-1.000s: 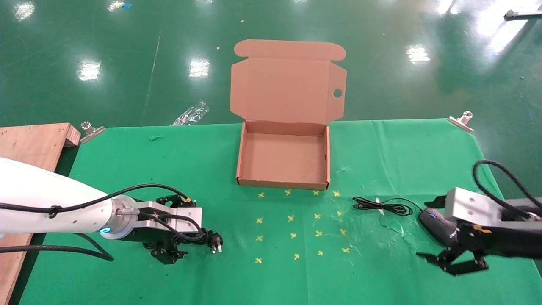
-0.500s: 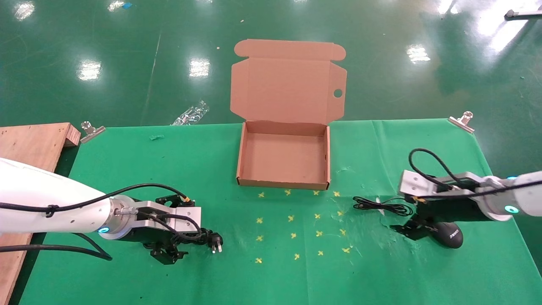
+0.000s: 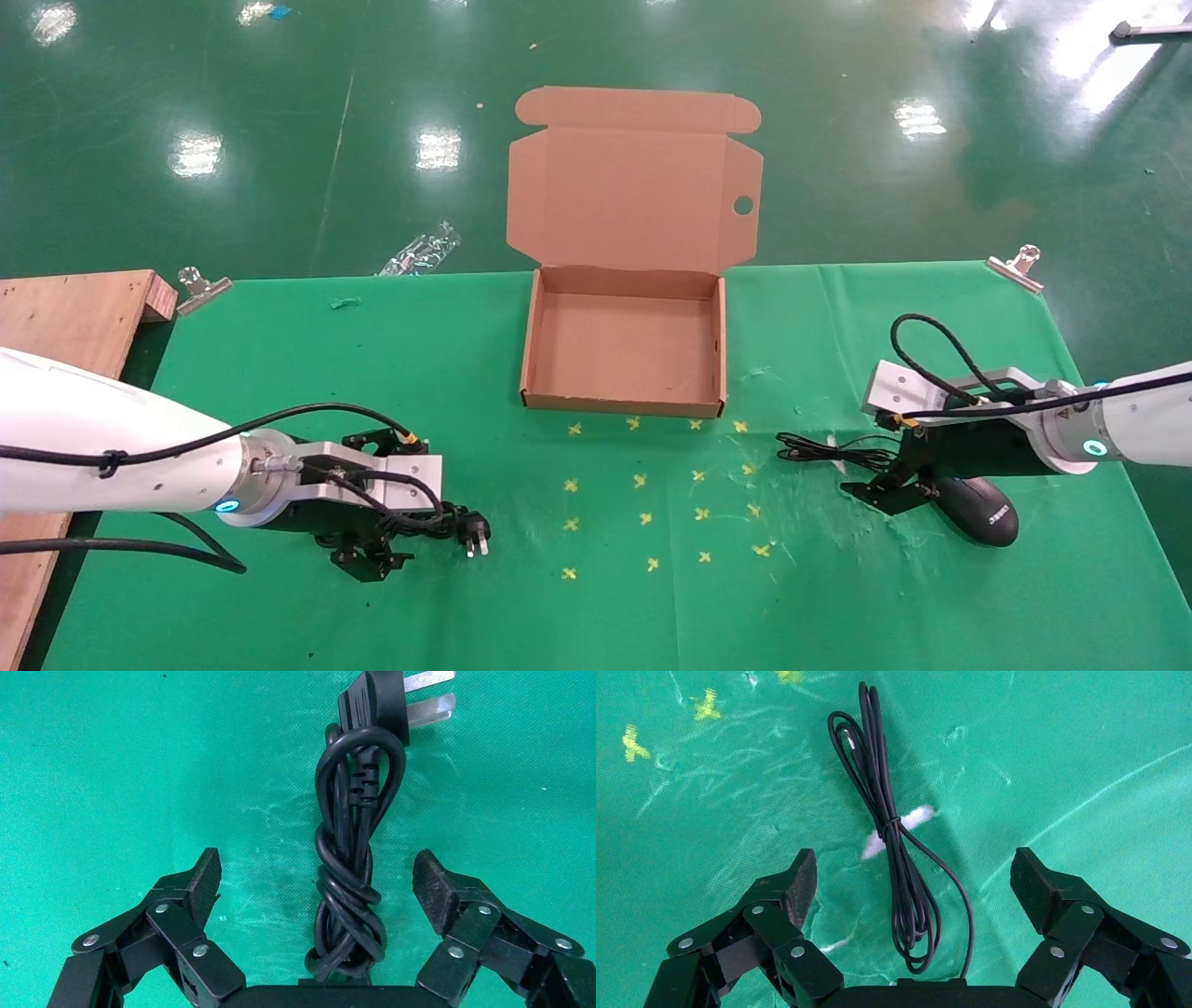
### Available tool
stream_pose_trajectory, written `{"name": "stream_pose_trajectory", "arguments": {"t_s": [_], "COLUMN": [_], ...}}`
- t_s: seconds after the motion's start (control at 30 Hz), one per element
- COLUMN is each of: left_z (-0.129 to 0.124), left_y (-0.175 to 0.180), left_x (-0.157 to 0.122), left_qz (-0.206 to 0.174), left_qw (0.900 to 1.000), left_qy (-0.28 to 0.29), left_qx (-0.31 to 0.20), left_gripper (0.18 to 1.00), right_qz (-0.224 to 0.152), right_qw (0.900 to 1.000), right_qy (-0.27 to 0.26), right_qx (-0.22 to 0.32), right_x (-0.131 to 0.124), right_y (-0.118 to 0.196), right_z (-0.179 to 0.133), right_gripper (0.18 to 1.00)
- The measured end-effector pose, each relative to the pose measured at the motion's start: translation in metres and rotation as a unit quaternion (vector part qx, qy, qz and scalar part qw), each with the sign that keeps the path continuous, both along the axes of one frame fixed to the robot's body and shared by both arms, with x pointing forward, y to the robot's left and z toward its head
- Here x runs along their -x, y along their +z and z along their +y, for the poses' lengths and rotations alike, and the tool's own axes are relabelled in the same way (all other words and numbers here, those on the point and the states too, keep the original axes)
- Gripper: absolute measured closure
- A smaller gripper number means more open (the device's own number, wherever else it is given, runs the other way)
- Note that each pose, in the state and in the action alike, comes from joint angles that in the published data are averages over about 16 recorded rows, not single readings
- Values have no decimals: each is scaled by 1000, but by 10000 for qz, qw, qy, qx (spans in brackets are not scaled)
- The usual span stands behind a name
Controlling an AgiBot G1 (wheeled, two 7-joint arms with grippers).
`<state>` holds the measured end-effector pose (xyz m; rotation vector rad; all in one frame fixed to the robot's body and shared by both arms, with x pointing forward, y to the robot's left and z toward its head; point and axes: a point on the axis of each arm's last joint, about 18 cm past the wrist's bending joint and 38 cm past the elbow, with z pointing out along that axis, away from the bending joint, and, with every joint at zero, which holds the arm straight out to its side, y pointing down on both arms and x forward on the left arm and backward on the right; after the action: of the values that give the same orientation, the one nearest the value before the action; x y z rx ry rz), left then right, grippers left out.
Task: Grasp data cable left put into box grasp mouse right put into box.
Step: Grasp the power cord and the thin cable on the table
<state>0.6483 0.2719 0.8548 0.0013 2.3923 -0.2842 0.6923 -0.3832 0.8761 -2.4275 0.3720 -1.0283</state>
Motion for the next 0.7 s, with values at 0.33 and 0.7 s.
{"name": "stream_pose_trajectory", "arguments": {"t_s": [0.33,0.7], "left_z": [0,0], "left_y": [0,0], "left_x": [0,0], "left_qz": [1,2], "left_qw": [10000,10000], "left_qy": [0,-1], "left_qx": [4,9], "left_gripper": [245,409], "right_qz": [-25,-39], "right_qw": [10000,10000], "right_qy": [24,42], "right_qx": [12,25], "right_x": [2,3], "right_y": [2,3], "right_z": [0,0], "right_gripper": [220,373]}}
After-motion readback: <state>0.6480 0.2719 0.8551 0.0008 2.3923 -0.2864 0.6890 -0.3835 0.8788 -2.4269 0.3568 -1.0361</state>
